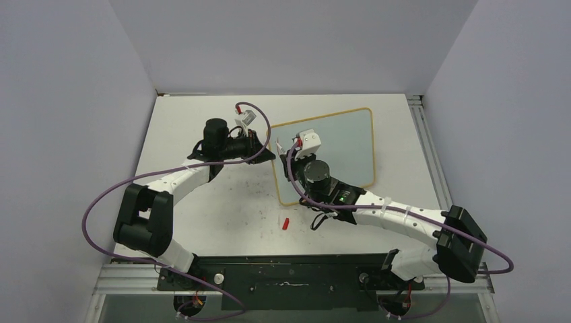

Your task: Write a sentence on the whiteboard

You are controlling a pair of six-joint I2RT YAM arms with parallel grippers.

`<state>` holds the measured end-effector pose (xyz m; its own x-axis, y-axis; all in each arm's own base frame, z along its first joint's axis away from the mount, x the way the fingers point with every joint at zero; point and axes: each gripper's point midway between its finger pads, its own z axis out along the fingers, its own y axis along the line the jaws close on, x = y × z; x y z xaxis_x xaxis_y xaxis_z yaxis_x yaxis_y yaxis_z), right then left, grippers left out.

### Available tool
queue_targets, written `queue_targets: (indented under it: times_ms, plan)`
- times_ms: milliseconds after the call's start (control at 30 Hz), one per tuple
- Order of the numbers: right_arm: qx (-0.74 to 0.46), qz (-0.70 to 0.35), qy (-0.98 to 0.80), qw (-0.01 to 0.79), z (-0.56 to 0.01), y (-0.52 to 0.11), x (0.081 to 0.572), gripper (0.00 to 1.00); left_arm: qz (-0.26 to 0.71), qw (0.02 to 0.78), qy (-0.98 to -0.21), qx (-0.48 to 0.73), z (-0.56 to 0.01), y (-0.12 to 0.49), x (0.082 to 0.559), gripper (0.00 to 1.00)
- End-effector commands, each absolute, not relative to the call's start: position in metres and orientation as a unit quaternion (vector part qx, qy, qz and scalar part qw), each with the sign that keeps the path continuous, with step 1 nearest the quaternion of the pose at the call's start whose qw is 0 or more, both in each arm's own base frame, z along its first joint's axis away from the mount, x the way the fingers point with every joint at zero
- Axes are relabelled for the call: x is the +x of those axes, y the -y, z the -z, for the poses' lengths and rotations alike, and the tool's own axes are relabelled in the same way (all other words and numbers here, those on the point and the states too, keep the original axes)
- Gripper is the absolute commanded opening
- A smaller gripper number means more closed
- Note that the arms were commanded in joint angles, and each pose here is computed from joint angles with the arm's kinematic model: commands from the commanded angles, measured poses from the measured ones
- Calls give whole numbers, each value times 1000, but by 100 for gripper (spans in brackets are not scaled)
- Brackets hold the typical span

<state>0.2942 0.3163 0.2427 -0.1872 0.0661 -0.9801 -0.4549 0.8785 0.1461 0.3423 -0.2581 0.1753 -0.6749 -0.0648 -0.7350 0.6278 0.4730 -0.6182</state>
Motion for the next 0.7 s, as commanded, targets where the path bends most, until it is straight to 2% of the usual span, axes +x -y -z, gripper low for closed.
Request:
queue_targets:
  times_ms: [0, 667]
  plan:
    - [-120, -209, -723, 648, -264, -322, 306, 5, 484, 395, -752, 208, -204, 262, 344, 0]
    - [-110, -199, -720, 655, -260, -319, 323, 5, 485, 395, -751, 213, -205, 265, 342, 0]
